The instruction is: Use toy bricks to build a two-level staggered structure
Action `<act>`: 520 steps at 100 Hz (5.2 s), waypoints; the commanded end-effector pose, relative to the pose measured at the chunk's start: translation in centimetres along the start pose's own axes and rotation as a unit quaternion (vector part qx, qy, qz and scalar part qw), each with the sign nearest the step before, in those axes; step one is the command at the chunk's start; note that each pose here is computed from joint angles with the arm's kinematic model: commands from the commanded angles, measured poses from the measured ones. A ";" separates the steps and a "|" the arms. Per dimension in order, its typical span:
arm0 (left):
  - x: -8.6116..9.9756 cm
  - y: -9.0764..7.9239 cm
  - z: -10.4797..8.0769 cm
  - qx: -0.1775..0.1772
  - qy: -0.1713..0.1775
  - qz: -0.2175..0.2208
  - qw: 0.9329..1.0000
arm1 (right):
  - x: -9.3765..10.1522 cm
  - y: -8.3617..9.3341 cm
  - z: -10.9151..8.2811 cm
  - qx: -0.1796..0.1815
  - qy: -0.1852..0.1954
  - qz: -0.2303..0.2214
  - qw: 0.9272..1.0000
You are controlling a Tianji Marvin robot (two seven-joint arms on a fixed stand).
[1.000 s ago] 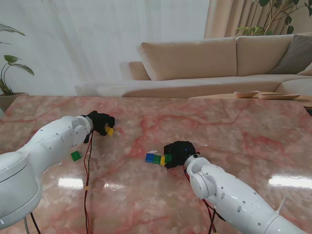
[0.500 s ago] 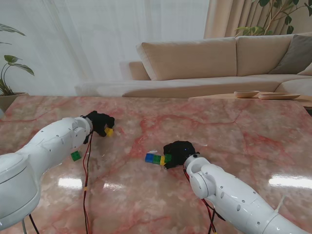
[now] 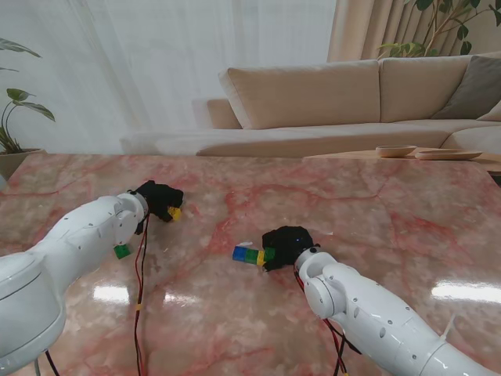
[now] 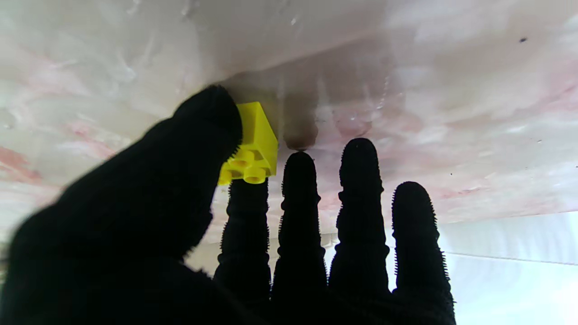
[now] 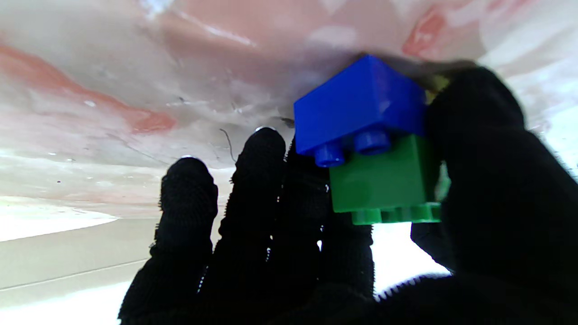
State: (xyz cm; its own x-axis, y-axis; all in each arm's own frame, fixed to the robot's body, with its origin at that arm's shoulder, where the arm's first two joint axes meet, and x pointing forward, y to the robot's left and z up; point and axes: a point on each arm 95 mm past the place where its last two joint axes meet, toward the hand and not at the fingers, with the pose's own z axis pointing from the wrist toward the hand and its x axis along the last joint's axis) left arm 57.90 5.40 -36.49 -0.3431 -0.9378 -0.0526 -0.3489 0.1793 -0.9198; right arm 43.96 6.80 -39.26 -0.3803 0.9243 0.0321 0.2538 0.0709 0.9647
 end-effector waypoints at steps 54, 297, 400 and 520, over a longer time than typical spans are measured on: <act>3.3 -1.4 -0.2 0.068 0.020 -0.066 0.995 | -0.1 -2.7 -0.4 0.032 -0.003 -0.005 0.999; 21.6 -0.5 -5.6 0.065 0.174 -0.049 0.981 | 0.7 -3.6 -1.6 0.006 -0.012 -0.031 0.999; 22.4 0.6 -3.8 0.089 0.164 -0.059 0.981 | 0.5 -3.8 -1.6 0.009 -0.013 -0.028 1.000; 22.5 1.4 -3.6 0.094 0.180 -0.069 0.977 | 1.0 -3.9 -1.6 0.007 -0.013 -0.032 0.999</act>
State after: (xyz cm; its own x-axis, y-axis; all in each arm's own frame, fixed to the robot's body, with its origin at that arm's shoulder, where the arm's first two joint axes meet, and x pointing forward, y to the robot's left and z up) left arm 46.90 -14.04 -37.10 -0.5958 -0.7831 0.1782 -0.2480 -0.0317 -0.9683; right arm 42.71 7.30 -39.84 -0.3741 0.9267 -0.0360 0.1607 0.1031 0.9816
